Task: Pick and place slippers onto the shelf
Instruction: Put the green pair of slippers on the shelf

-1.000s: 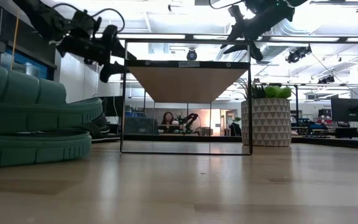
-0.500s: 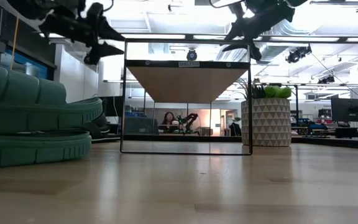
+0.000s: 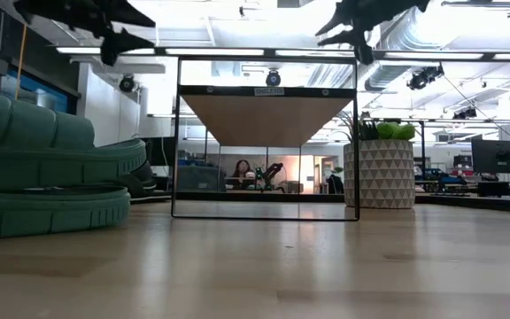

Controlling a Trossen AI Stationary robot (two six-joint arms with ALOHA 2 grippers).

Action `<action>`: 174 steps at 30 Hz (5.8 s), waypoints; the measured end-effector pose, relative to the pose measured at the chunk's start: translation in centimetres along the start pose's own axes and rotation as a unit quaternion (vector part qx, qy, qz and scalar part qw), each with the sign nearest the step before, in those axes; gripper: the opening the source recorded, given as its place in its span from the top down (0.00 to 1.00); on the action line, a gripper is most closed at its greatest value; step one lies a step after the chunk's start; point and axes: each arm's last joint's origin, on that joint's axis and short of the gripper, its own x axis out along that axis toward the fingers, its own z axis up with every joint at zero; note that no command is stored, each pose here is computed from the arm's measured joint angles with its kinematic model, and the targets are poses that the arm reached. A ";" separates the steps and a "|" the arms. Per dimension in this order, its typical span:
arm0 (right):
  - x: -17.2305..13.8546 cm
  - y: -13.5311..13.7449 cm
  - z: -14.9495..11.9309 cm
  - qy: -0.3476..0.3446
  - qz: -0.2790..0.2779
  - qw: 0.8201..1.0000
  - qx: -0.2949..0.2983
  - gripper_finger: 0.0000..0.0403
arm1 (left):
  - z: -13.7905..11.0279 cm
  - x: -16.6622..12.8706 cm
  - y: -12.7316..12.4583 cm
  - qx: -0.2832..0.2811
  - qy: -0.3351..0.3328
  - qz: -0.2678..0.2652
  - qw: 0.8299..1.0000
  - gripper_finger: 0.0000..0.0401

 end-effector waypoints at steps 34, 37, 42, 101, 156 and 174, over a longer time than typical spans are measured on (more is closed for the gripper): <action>-0.4 6.5 -4.2 -0.017 -0.008 0.997 -0.069 0.82 | -1.1 -5.6 -4.7 0.001 -0.053 0.019 0.998 0.41; -0.4 6.5 -4.2 -0.017 -0.008 0.997 -0.069 0.82 | -1.1 -5.6 -4.7 0.000 -0.053 0.018 0.998 0.41; -0.4 6.5 -4.2 -0.017 -0.008 0.997 -0.069 0.82 | -1.1 -5.6 -4.7 0.000 -0.053 0.018 0.998 0.41; -4.8 8.3 -5.5 -0.049 0.004 0.996 -0.079 0.82 | -0.8 -4.7 -6.8 -0.009 -0.066 -0.042 0.997 0.41; 0.6 15.5 -16.7 -0.008 -0.028 0.999 -0.020 0.82 | -8.3 -0.3 -19.7 -0.054 0.134 -0.148 0.978 0.41; 0.6 15.4 -16.6 -0.011 -0.031 0.999 -0.023 0.82 | -8.2 -0.2 -19.6 -0.054 0.131 -0.144 0.979 0.41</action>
